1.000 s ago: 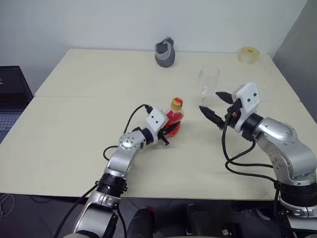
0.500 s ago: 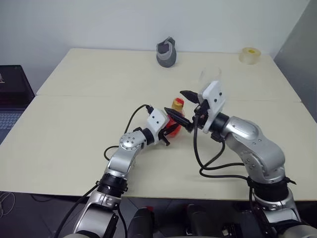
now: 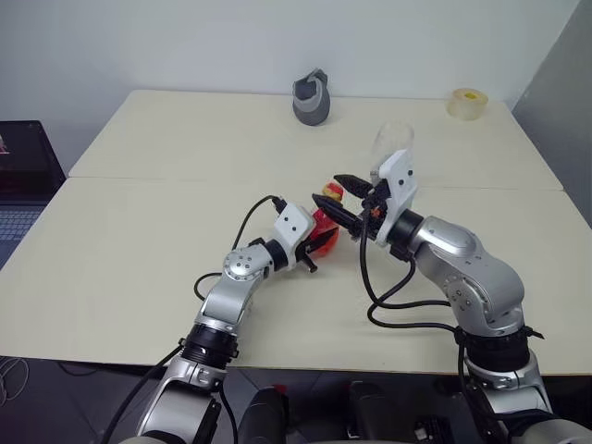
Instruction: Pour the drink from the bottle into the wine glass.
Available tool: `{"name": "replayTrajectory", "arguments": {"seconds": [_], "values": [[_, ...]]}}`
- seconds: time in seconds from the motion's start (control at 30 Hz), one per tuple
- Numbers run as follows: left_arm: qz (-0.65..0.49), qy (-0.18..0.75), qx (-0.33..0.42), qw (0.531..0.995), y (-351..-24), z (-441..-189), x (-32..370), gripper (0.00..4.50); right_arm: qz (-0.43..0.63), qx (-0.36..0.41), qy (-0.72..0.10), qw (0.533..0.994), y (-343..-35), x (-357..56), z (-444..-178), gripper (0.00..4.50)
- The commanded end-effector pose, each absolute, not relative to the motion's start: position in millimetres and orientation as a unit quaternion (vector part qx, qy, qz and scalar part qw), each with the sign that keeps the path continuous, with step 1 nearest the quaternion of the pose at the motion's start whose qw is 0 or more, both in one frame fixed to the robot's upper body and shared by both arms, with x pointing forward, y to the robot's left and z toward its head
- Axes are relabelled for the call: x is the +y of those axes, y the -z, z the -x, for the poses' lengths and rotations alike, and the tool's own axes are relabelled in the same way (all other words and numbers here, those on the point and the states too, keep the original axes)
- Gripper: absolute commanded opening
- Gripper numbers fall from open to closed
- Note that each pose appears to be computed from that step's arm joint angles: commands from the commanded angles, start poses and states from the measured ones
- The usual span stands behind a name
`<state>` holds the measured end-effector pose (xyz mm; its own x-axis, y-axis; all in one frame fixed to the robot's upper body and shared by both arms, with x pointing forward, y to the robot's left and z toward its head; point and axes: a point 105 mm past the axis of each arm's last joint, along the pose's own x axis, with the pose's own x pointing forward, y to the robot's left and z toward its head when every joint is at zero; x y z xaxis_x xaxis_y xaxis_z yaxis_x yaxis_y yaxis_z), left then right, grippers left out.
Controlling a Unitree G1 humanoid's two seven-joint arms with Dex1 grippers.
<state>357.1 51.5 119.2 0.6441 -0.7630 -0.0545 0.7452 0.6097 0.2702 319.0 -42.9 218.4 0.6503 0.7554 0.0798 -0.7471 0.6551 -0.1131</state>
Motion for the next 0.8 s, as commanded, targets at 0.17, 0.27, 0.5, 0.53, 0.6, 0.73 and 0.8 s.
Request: {"name": "replayTrajectory", "arguments": {"seconds": [0.17,0.27,0.5,0.53,0.6,0.73,0.8], "values": [[-0.137,0.421,-0.074,0.893,-138.9,-354.4,46.0,0.73,0.062,-0.090,-0.447,0.888,-229.4,-32.3,-305.5,1.14],[-0.137,0.421,-0.074,0.894,-138.9,-354.4,46.5,0.72,0.066,-0.098,-0.446,0.887,-230.9,-32.3,-305.6,1.14],[-0.132,0.422,-0.074,0.894,-139.0,-353.0,49.0,0.72,0.019,-0.127,-0.452,0.883,-249.7,-48.7,-302.2,1.14],[-0.132,0.422,-0.073,0.894,-139.0,-352.9,49.3,0.72,0.016,-0.129,-0.454,0.882,-251.1,-51.6,-301.2,1.14],[-0.130,0.421,-0.072,0.895,-139.1,-353.1,50.7,0.72,0.014,-0.130,-0.458,0.879,-252.1,-59.4,-297.9,1.14],[-0.120,0.420,-0.070,0.897,-140.1,-353.8,52.4,0.72,0.038,-0.114,-0.421,0.899,-241.5,-87.0,-300.8,1.14],[-0.114,0.425,-0.071,0.895,-141.3,-352.6,51.8,0.72,0.053,-0.098,-0.392,0.913,-230.4,-102.7,-304.7,1.14]]}}
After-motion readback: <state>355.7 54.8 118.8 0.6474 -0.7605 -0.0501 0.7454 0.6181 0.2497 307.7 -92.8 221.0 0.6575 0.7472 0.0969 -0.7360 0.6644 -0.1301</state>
